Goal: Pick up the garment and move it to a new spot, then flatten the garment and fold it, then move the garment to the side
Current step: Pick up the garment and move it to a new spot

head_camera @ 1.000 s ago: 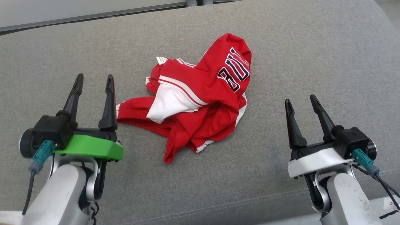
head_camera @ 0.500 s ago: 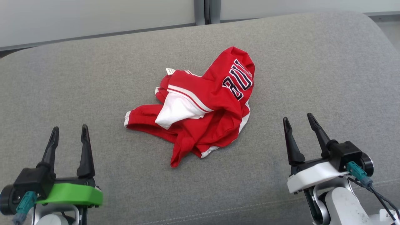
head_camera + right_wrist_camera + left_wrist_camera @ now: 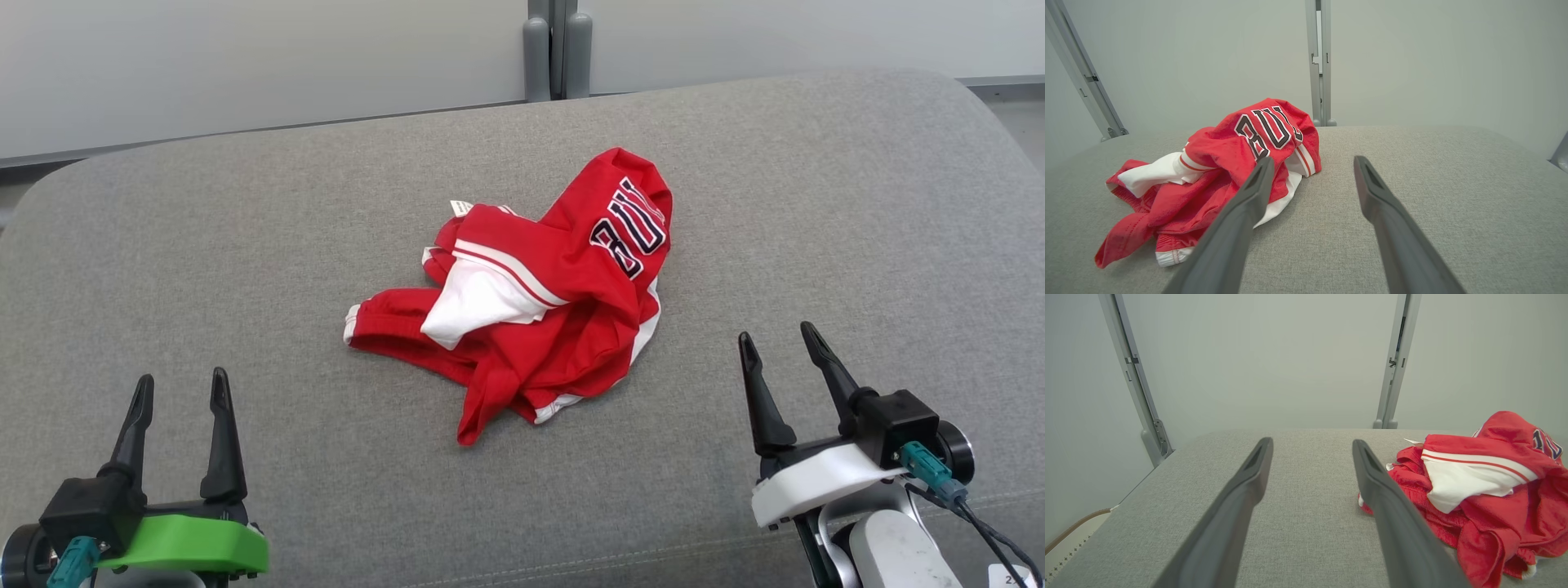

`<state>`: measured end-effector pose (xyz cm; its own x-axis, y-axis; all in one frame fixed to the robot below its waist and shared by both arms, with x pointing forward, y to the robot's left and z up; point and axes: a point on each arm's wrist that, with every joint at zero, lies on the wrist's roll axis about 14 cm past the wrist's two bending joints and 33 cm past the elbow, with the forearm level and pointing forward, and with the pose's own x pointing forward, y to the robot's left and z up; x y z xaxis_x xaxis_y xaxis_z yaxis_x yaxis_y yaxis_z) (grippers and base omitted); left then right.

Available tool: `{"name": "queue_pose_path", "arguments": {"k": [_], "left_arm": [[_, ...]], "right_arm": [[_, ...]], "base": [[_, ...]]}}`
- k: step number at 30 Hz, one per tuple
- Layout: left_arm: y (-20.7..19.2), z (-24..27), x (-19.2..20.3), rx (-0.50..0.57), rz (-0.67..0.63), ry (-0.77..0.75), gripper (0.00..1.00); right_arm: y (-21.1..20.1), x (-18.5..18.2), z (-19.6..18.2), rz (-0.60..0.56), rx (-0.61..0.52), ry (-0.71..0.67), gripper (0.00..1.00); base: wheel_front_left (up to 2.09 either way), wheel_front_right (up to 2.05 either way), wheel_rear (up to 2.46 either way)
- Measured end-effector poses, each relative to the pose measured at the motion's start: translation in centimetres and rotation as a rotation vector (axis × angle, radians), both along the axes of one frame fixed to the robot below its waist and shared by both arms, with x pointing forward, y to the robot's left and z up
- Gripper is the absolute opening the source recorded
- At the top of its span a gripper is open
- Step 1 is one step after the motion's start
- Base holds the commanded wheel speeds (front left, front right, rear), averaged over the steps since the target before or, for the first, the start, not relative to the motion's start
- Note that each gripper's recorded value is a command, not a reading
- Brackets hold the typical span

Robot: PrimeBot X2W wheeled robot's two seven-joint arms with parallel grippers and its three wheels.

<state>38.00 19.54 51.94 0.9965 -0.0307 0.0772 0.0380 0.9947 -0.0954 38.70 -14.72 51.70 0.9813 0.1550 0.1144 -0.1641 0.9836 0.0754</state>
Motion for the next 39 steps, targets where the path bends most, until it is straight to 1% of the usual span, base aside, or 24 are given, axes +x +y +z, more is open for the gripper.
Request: {"name": "queue_pose_path", "arguments": {"k": [8, 11, 13, 17, 20, 24, 28, 33, 38, 39], "left_arm": [[-0.1, -0.2, -0.3, 0.0, 0.001, 0.002, 1.0], [-0.6, -0.1, -0.1, 0.008, -0.018, -0.001, 1.0], [-1.5, 0.6, 0.7, 0.016, -0.053, -0.016, 1.0], [-5.3, 1.3, 2.6, 0.003, -0.188, -0.008, 1.0], [-9.4, 1.8, 4.0, -0.03, -0.323, 0.018, 1.0], [-15.6, 0.7, 4.6, -0.02, -0.527, 0.118, 1.0], [-20.4, -0.7, 4.7, -0.017, -0.676, 0.224, 1.0], [-23.4, -2.5, 5.6, -0.009, -0.758, 0.325, 1.0], [-24.7, -3.9, 6.7, -0.003, -0.779, 0.388, 1.0], [-25.0, -4.8, 7.2, 0.017, -0.787, 0.425, 1.0]], "right_arm": [[0.2, 0.0, 0.2, 0.007, -0.003, -0.007, 1.0], [0.3, 0.1, 0.2, 0.008, -0.004, -0.008, 1.0], [0.4, 0.2, 0.1, 0.013, -0.006, -0.005, 1.0], [0.6, 0.2, -0.2, 0.018, -0.006, 0.004, 1.0], [0.4, 0.2, -0.5, 0.013, -0.007, 0.014, 1.0], [-0.3, 0.2, -0.8, -0.007, -0.004, 0.024, 1.0], [-1.0, 0.2, -1.1, -0.029, 0.001, 0.033, 1.0], [-2.1, 0.2, -1.4, -0.06, 0.009, 0.043, 1.0], [-3.1, 0.0, -1.9, -0.091, 0.015, 0.06, 1.0], [-3.5, -0.1, -2.2, -0.103, 0.015, 0.069, 1.0]], "base": [[0.0, 0.0, 0.0], [0.0, 0.0, 0.0], [0.0, 0.0, 0.0], [0.0, 0.0, 0.0], [0.0, 0.0, 0.0], [0.0, 0.0, 0.0], [0.0, 0.0, 0.0], [0.0, 0.0, 0.0], [0.0, 0.0, 0.0], [0.0, 0.0, 0.0]]}}
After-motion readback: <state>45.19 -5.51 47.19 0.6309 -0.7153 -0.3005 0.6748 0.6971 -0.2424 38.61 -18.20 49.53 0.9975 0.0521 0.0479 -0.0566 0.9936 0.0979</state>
